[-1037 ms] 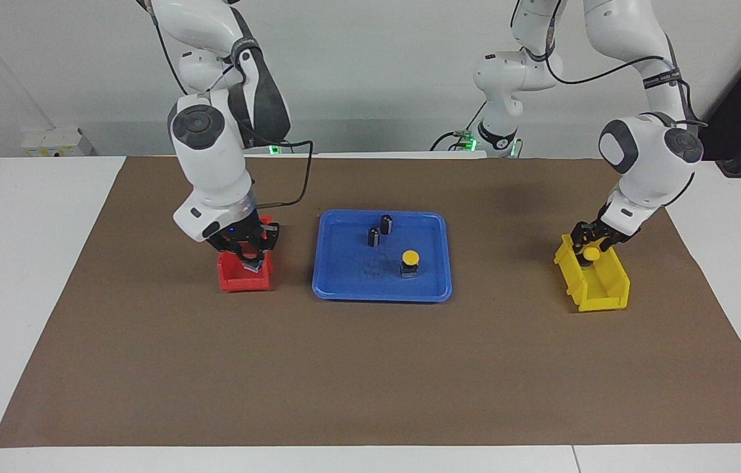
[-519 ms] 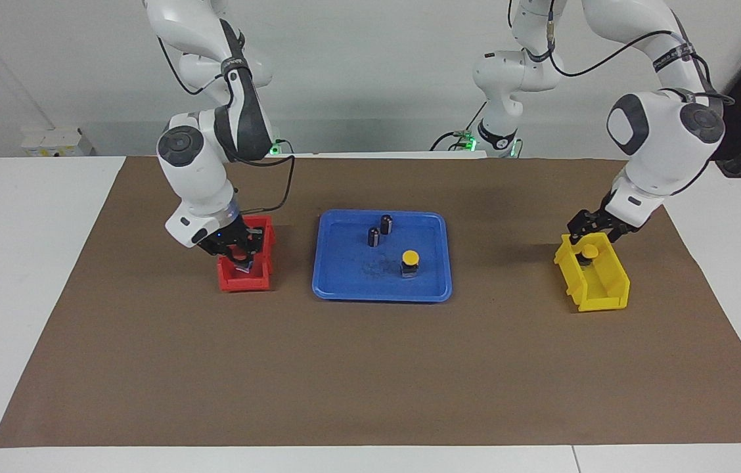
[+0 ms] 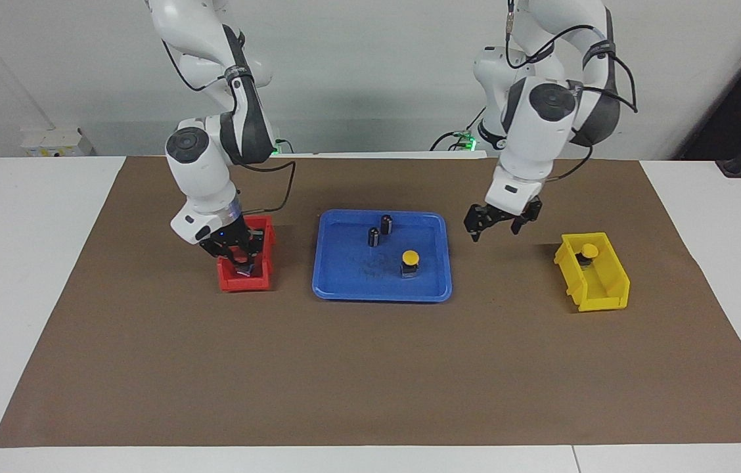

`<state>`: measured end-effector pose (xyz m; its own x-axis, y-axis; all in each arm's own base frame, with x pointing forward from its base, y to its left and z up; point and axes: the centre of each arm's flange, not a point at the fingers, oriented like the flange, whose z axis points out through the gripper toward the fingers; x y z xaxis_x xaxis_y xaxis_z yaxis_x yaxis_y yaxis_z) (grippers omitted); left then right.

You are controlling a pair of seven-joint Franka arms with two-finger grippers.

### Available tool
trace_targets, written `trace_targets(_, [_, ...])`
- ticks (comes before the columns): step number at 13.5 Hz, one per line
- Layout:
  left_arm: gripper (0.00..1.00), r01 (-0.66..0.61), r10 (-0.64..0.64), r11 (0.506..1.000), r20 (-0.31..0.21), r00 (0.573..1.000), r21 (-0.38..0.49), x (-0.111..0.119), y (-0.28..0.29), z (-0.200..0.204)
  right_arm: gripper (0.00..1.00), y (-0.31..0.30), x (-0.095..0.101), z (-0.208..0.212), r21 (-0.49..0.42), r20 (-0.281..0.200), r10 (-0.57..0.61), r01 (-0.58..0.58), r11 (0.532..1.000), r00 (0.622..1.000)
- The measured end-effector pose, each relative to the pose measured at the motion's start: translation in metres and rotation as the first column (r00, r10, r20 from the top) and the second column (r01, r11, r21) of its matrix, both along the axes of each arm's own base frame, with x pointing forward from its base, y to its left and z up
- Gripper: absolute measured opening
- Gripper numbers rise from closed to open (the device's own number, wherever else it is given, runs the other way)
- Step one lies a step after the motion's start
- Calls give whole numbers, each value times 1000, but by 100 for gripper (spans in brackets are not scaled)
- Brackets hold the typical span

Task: Sort red and yellow buttons by color
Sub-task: 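Reach the left gripper to the last yellow button and grasp it, then carry the yellow button toward the yellow bin while the right gripper withdraws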

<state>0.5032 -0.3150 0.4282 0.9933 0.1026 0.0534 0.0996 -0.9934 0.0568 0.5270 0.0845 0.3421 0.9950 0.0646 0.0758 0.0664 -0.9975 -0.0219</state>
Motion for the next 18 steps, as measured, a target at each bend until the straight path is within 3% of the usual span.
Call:
trace_targets(3, [100, 46, -46, 999, 18, 999, -10, -6, -36, -34, 41, 0, -2, -3, 1, 8, 0, 0, 1000, 1000])
trace_targets(6, [100, 84, -83, 996, 30, 996, -14, -12, -55, -45, 75, 0, -2, 0, 0, 8, 2, -2, 1000, 1000])
trace_targets(9, [97, 97, -97, 995, 28, 995, -11, -15, -62, -52, 77, -4, 3, 20, -10, -38, 28, -29, 1000, 999])
trace_targets(11, [95, 105, -104, 994, 24, 994, -8, -16, -65, -59, 78, -7, 13, 61, -17, -81, 26, -27, 999, 996])
trace_targets(15, [88, 103, -103, 995, 25, 994, -13, -15, -71, -72, 99, -36, 15, 192, -32, -140, -30, 25, 999, 990])
trace_targets(16, [79, 87, -86, 996, 18, 996, -29, -14, -71, -72, 100, -52, 13, 216, -33, -148, -55, 50, 998, 988])
trace_targets(18, [52, 67, -66, 996, 14, 998, -52, -10, -72, -67, 100, -80, 9, 250, -34, -159, -93, 89, 995, 983])
